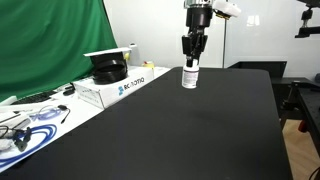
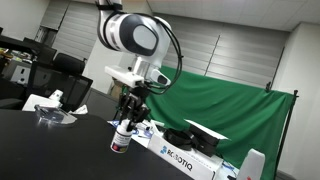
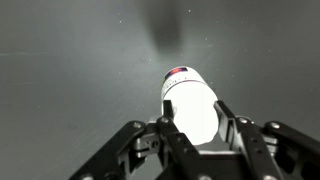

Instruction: Move the bottle to the far right

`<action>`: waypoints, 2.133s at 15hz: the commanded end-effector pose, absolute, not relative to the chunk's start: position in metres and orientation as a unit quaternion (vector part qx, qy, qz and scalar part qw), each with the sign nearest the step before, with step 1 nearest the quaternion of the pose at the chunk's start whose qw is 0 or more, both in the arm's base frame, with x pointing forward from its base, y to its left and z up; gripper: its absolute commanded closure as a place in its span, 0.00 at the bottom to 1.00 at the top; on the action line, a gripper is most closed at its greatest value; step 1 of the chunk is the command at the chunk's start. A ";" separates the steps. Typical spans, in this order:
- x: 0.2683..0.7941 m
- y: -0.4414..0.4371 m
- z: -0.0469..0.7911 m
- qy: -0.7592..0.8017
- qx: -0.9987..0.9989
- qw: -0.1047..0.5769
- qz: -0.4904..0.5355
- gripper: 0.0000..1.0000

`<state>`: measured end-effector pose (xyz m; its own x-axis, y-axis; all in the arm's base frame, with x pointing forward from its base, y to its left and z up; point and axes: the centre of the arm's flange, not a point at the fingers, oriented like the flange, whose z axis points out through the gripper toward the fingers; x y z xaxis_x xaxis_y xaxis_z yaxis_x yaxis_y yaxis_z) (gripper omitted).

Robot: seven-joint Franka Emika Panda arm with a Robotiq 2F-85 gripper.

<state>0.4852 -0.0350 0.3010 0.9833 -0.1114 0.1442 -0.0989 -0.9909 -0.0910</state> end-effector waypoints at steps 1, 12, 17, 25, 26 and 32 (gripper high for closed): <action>0.549 -0.075 0.303 0.071 -0.994 0.038 -0.071 0.81; 0.671 -0.182 0.295 0.145 -0.987 0.005 -0.072 0.81; 0.634 -0.163 0.284 0.116 -0.990 0.013 -0.075 0.56; 0.670 -0.186 0.288 0.129 -0.988 0.004 -0.082 0.81; 0.682 -0.197 0.290 0.139 -0.987 0.002 -0.085 0.81; 0.719 -0.253 0.282 0.155 -0.985 -0.048 -0.065 0.81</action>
